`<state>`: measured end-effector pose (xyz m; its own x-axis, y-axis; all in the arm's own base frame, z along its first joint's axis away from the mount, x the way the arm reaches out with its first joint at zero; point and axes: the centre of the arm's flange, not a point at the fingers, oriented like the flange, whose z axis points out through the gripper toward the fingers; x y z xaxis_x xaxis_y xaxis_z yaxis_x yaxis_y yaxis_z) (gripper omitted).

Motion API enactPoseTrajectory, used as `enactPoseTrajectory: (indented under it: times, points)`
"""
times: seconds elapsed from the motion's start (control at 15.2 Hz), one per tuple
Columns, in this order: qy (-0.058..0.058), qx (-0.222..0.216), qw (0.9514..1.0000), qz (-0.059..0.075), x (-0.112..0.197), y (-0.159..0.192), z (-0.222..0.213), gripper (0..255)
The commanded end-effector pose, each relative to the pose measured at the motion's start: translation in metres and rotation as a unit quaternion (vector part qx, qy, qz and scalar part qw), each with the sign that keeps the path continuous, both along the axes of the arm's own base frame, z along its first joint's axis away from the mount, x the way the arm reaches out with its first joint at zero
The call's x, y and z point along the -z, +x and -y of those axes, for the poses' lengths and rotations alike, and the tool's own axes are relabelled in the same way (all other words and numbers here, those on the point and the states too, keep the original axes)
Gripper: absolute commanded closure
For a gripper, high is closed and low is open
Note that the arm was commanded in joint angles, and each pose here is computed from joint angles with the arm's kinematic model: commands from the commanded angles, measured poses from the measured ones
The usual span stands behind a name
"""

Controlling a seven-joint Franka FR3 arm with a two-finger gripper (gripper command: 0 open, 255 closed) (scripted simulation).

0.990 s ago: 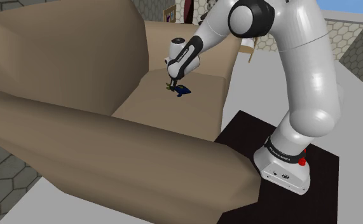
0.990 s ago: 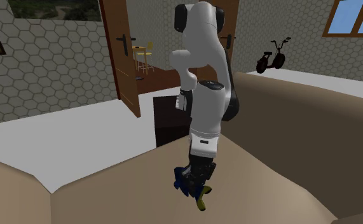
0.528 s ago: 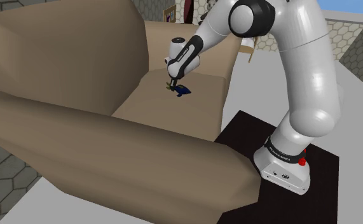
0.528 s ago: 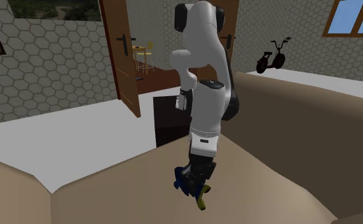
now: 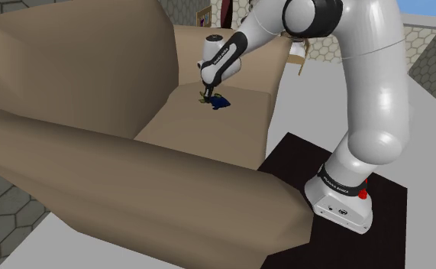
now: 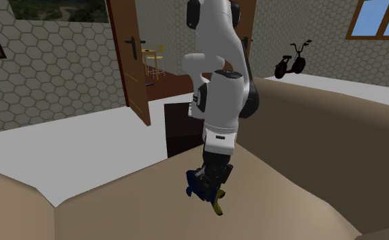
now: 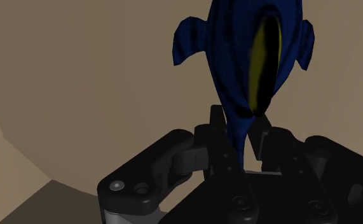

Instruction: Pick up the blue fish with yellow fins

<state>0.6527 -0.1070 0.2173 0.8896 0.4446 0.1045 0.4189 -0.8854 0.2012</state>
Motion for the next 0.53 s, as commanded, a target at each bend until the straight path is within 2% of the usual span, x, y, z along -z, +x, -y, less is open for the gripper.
enactPoseTrajectory:
  times: [0.0,0.33,0.46]
  points:
    - [0.000,0.000,1.0000,0.000,-0.011,-0.001,0.000,255]
    - [0.000,0.000,1.0000,0.000,-0.037,-0.001,0.000,255]
    - [0.000,0.000,1.0000,0.000,-0.038,-0.001,0.000,255]
